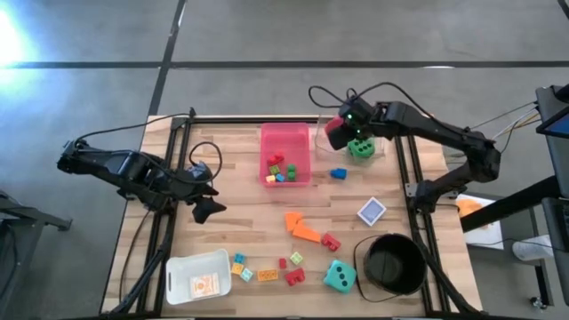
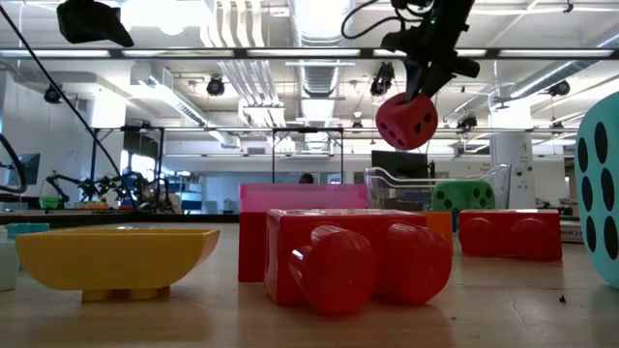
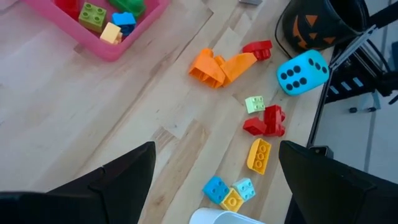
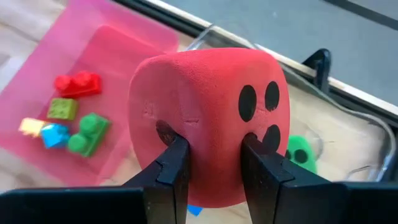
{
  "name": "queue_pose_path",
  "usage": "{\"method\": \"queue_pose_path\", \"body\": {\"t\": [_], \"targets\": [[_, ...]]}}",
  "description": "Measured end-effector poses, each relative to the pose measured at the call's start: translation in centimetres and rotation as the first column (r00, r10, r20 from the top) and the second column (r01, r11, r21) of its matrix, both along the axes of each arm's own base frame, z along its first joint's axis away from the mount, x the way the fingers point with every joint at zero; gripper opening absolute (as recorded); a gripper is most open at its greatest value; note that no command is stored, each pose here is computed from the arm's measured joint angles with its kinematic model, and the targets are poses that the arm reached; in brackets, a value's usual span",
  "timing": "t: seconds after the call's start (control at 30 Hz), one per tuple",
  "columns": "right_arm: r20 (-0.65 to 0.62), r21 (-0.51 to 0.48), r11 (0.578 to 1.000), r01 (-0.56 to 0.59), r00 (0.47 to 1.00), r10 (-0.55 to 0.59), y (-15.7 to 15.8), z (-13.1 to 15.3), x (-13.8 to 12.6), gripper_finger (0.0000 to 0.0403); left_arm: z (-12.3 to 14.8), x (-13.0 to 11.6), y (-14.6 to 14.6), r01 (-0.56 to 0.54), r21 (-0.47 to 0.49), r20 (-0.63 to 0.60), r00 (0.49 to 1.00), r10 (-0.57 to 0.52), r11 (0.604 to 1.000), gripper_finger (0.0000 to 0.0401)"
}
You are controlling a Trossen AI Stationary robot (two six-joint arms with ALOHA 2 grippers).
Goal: Pick & Place Toys
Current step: Put the red dice into the transparent bin
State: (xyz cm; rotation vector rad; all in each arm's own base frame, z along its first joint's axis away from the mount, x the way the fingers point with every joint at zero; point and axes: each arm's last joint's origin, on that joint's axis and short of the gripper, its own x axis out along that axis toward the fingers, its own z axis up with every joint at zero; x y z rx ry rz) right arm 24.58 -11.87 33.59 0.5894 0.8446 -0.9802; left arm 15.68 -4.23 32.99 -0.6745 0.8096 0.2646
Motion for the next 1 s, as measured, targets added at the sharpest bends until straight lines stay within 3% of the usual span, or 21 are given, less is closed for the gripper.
{"method": "queue_pose_path", "body": {"t": [0.43, 1.0], "targets": [[-0.186, 0.024, 1.000, 0.016, 0.983, -0.011, -2.7, -4.4, 2.7, 0.0099, 0.0, 0.0, 0.0, -0.038, -0.030, -0.001, 0.999, 0.038, 0.999, 0.0347], [-0.391, -0.006, 0.997, -0.082, 0.918, 0.073, -4.2, -6.1, 5.8, 0.0091, 0.0, 0.0, 0.0, -0.059, -0.048, -0.003, 0.998, 0.059, 0.997, 0.0347]]}}
